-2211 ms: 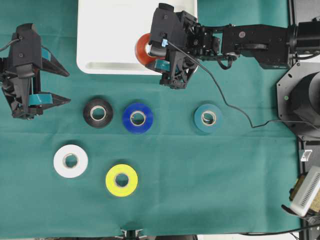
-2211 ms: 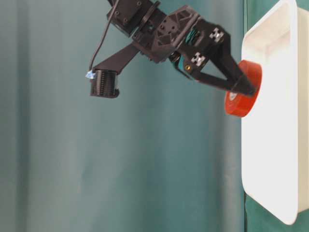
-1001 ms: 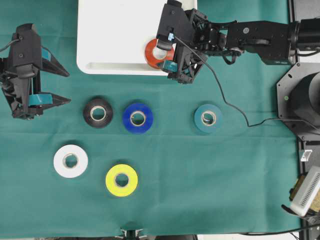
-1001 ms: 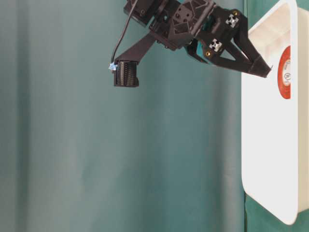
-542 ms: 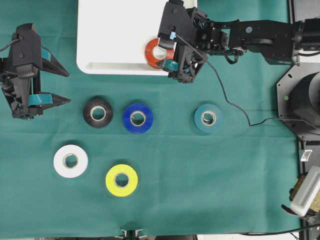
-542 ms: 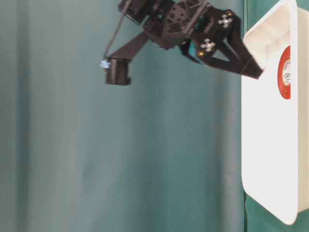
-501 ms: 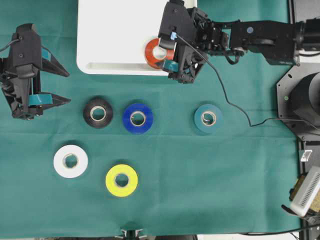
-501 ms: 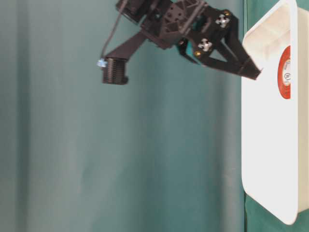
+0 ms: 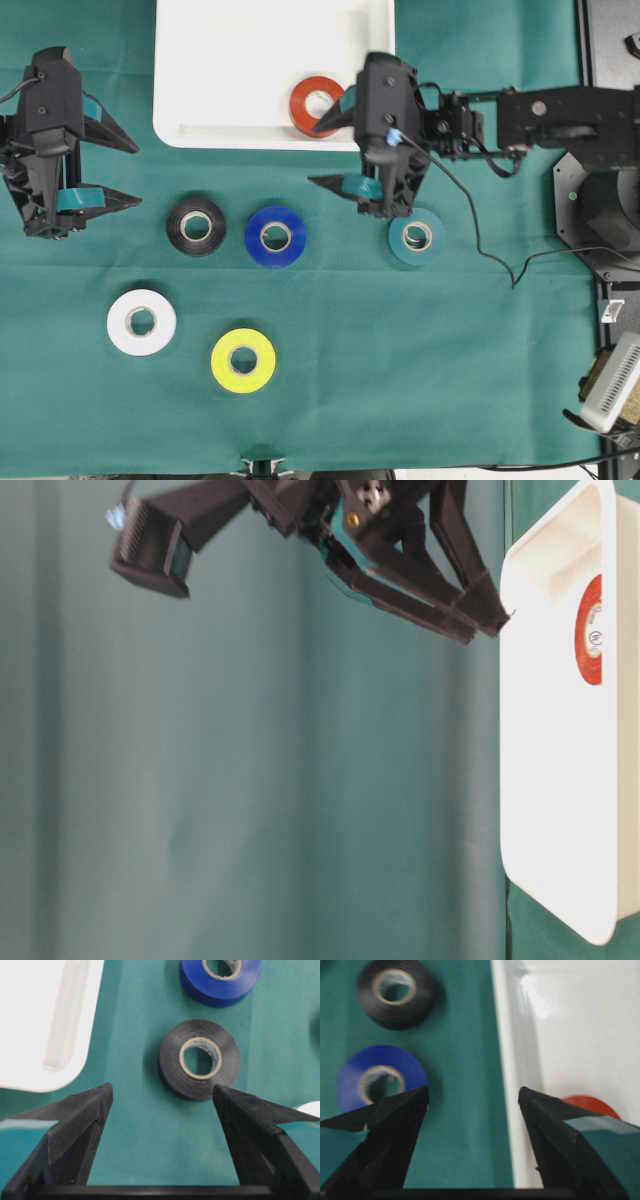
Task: Put the tape alternately from left to right into the white case.
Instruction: 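Withdraw the right gripper to the right side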
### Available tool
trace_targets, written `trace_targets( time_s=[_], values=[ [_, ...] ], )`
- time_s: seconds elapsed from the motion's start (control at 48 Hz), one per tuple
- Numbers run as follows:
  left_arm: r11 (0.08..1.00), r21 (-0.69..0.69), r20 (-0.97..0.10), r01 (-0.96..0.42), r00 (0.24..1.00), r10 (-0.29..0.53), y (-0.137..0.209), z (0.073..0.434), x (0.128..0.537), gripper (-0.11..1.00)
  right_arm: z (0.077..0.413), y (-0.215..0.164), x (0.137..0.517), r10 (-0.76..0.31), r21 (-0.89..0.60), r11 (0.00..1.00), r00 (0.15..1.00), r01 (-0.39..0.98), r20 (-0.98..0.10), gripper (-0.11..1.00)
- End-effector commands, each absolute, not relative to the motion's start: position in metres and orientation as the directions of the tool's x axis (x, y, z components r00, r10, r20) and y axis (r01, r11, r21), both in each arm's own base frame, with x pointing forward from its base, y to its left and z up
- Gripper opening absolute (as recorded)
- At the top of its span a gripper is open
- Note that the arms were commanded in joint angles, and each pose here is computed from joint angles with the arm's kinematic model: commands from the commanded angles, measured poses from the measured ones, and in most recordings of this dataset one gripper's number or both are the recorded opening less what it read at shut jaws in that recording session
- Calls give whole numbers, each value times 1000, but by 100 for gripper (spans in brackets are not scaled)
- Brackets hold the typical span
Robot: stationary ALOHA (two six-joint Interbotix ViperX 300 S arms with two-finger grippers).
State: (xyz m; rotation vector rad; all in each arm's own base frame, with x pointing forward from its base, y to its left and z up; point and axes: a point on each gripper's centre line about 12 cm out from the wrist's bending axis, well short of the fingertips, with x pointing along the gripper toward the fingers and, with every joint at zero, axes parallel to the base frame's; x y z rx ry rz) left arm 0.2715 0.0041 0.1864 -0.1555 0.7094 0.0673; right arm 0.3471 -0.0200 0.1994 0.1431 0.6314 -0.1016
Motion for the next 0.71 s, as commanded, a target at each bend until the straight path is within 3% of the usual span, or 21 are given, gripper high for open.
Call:
trace_targets(
  time_s=[0.0,0.688],
  values=[
    [986,-123,-631,-111,776,9,4,195,274,86,215,-12,346,-30,108,989,848,103,-530,73],
    [986,-123,-630,-111,777,9,4,195,275,86,223,26,319,95,132,990,942,-55,-321,73]
  ],
)
